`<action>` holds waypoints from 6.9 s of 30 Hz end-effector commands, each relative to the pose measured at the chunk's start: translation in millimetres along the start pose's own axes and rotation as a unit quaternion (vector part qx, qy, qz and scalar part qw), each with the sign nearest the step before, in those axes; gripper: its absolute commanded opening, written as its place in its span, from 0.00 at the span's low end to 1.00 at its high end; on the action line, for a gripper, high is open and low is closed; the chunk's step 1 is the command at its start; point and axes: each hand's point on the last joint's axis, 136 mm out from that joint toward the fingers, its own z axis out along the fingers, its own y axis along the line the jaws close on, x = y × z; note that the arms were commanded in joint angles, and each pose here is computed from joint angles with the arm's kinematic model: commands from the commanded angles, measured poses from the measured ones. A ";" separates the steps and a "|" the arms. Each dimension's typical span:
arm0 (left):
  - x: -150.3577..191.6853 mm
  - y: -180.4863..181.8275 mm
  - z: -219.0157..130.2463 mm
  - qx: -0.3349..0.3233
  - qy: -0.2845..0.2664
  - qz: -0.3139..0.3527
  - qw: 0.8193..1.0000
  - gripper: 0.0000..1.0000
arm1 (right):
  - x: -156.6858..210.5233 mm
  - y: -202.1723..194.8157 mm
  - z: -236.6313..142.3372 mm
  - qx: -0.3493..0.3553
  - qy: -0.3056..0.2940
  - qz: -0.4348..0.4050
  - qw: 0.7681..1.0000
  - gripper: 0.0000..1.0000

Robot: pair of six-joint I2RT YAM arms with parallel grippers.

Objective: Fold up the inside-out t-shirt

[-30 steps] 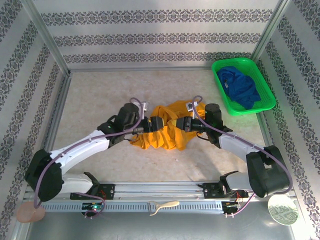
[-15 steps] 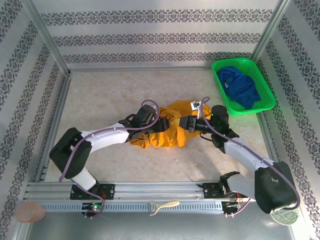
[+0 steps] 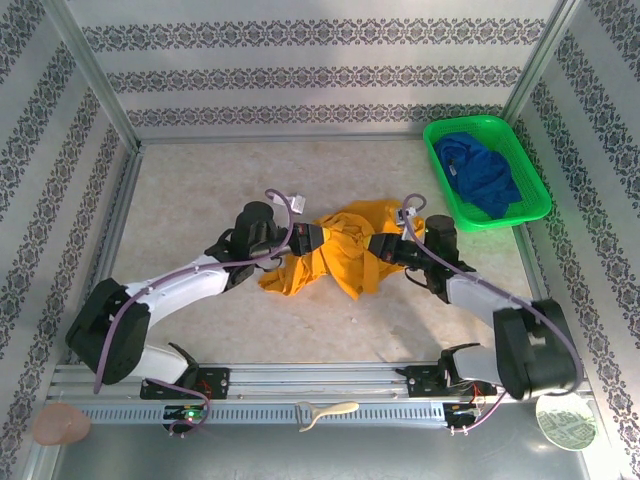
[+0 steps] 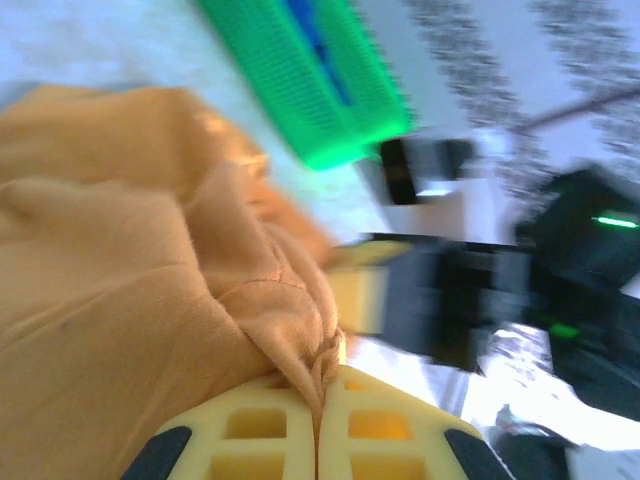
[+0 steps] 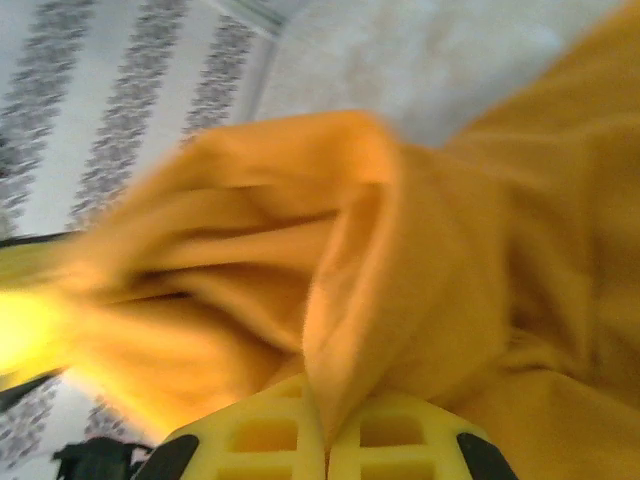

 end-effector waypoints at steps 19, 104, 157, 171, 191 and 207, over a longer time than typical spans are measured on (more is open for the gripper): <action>-1.9 -61.2 -22.5 0.182 0.010 0.040 0.982 0.00 | -12.0 70.1 -65.9 0.019 -0.087 -0.142 0.986 0.70; 0.9 -26.6 22.5 -0.138 0.139 0.023 0.980 0.00 | -1.6 61.7 -67.5 0.071 -0.069 -0.115 0.988 0.66; -67.8 -80.8 -9.8 0.180 0.036 -0.167 0.969 0.00 | -42.1 94.6 -28.8 0.051 -0.070 -0.190 0.978 0.82; -90.4 -18.7 -18.2 0.123 -0.044 -0.215 0.968 0.00 | -28.6 136.3 -0.4 -0.142 -0.030 -0.201 0.969 0.00; -66.0 8.5 -44.7 -0.002 -0.071 -0.163 0.984 0.52 | -14.7 169.2 -34.6 -0.243 -0.018 -0.196 0.950 0.00; -18.2 -27.8 1.7 0.007 -0.012 -0.113 0.994 0.50 | -17.1 154.8 -34.9 -0.230 -0.030 -0.171 0.957 0.00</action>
